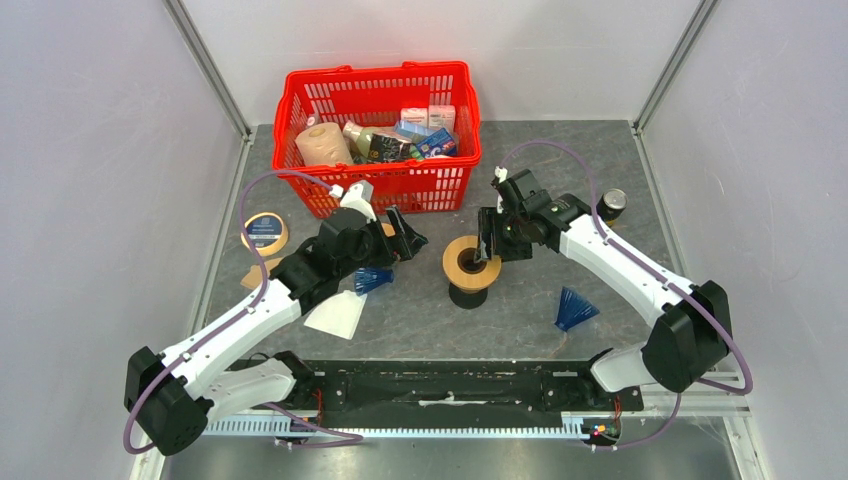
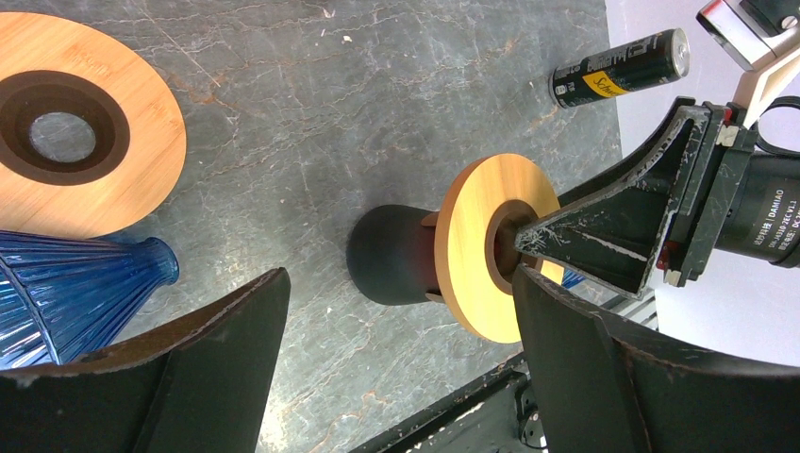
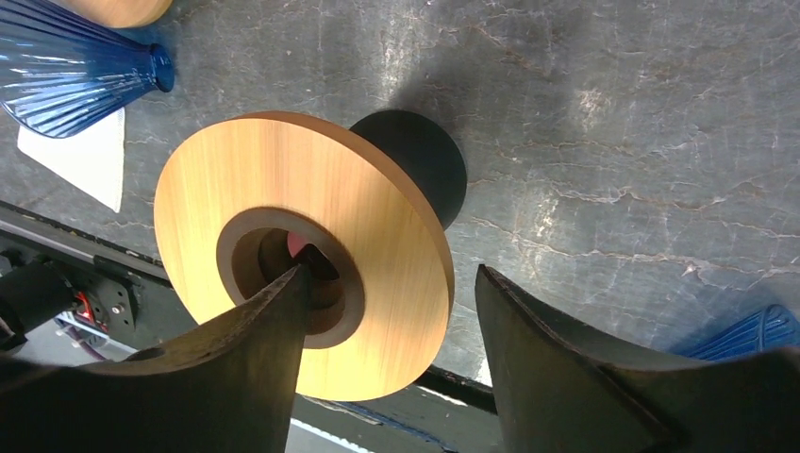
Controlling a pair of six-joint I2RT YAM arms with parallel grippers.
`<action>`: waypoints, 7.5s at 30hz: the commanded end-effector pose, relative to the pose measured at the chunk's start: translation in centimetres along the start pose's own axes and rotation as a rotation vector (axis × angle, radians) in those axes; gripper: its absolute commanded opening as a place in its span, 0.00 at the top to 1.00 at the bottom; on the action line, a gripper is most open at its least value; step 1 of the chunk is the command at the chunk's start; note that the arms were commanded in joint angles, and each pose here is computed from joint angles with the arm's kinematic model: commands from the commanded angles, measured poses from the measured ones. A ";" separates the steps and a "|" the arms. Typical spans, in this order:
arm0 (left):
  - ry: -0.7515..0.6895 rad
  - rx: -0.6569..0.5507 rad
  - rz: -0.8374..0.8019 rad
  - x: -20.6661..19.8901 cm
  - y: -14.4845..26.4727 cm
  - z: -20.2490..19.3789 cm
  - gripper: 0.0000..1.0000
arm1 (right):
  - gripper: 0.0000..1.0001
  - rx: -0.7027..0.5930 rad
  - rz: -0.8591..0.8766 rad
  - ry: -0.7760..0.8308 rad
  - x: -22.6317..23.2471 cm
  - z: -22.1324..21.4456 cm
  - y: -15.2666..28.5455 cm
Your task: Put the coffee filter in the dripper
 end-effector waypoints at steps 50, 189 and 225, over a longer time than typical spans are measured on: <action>-0.064 0.003 0.006 0.7 -0.8 -0.2 0.05 | 0.47 0.299 -0.327 -0.520 -14.5 -9.9 0.6; -0.066 -0.178 0.222 3.6 2.9 2.2 0.04 | 1.00 -0.090 0.101 0.543 6.3 -8.4 -1.6; -0.068 -0.205 0.245 4.1 3.8 2.5 0.04 | 1.00 0.200 0.053 0.524 4.4 -11.4 -4.5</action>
Point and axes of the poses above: each gripper's point midway between its finger pads, its own y axis back along the fingers, its own x axis along the line the jaws close on, z = x × y, the point moved 5 cm from there along y, back along the fingers, and after that the axes turned 7 degrees about y, right-handed, at the moved point
